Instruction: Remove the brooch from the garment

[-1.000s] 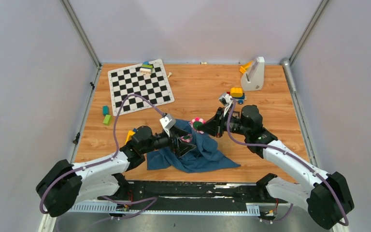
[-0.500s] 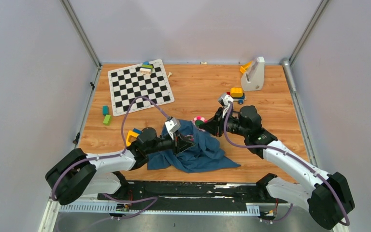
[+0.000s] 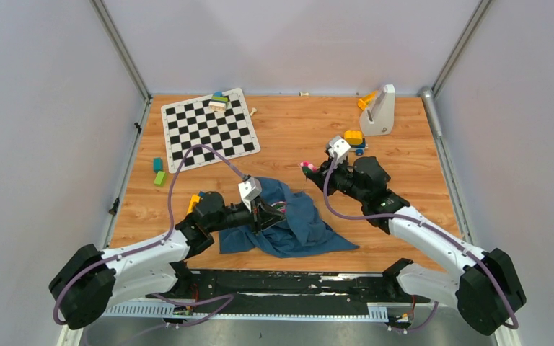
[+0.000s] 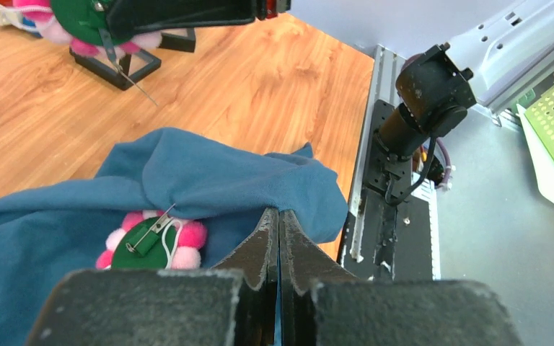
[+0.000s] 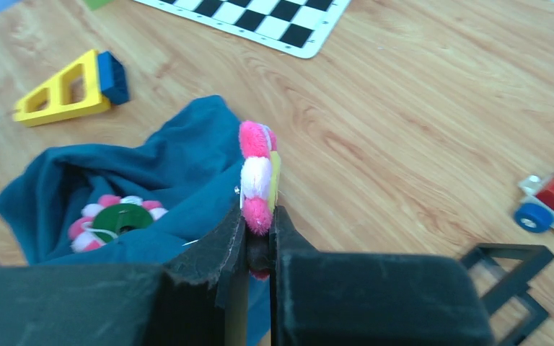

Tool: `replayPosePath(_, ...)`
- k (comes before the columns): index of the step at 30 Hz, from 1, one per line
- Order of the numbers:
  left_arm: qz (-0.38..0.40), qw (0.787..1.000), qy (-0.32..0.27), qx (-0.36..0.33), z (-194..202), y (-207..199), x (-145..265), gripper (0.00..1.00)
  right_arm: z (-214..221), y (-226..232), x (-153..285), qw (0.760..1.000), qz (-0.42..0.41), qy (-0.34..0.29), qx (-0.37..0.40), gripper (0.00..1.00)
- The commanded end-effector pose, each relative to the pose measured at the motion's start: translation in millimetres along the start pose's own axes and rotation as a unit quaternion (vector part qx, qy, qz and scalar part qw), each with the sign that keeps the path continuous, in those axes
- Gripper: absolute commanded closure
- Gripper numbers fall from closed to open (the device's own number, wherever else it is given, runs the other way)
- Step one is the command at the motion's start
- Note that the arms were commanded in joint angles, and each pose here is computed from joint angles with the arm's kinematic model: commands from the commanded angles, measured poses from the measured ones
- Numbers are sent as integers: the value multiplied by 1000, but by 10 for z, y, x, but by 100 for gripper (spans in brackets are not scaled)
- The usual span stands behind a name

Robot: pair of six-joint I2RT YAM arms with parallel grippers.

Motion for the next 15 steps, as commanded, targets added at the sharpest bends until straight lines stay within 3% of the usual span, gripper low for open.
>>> replayPosePath(1, 7, 1000, 4, -14, -121, -91, 3, 100, -117, -200, -40, 996, 78, -19, 45, 100)
replayPosePath(5, -42, 999, 20, -8, -87, 6, 18, 97, -258, -184, -39, 997, 60, -34, 34, 100)
replayPosePath(6, -55, 998, 27, -8, -92, 24, 23, 91, -305, -179, -35, 997, 54, -39, 27, 100)
replayPosePath(9, -83, 996, 8, -17, -199, 18, 59, 47, -419, -193, -19, 999, 34, -34, -27, 100)
replayPosePath(11, -80, 996, -16, -28, -276, -34, 102, 32, -466, -200, 13, 998, 1, -14, -54, 100)
replayPosePath(15, -99, 991, -69, -51, -420, -75, 205, 19, -624, -189, 147, 994, -69, -15, -84, 100)
Point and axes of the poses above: each gripper's point midway between its finger pads, its own x axis back along the fingers, its own y axis along the line the jaws close on, z = x × y, the point moved 8 cm from there along x, back along the fingers, and after that the axes turned 14 degrees about x, right-handed, at the moved point
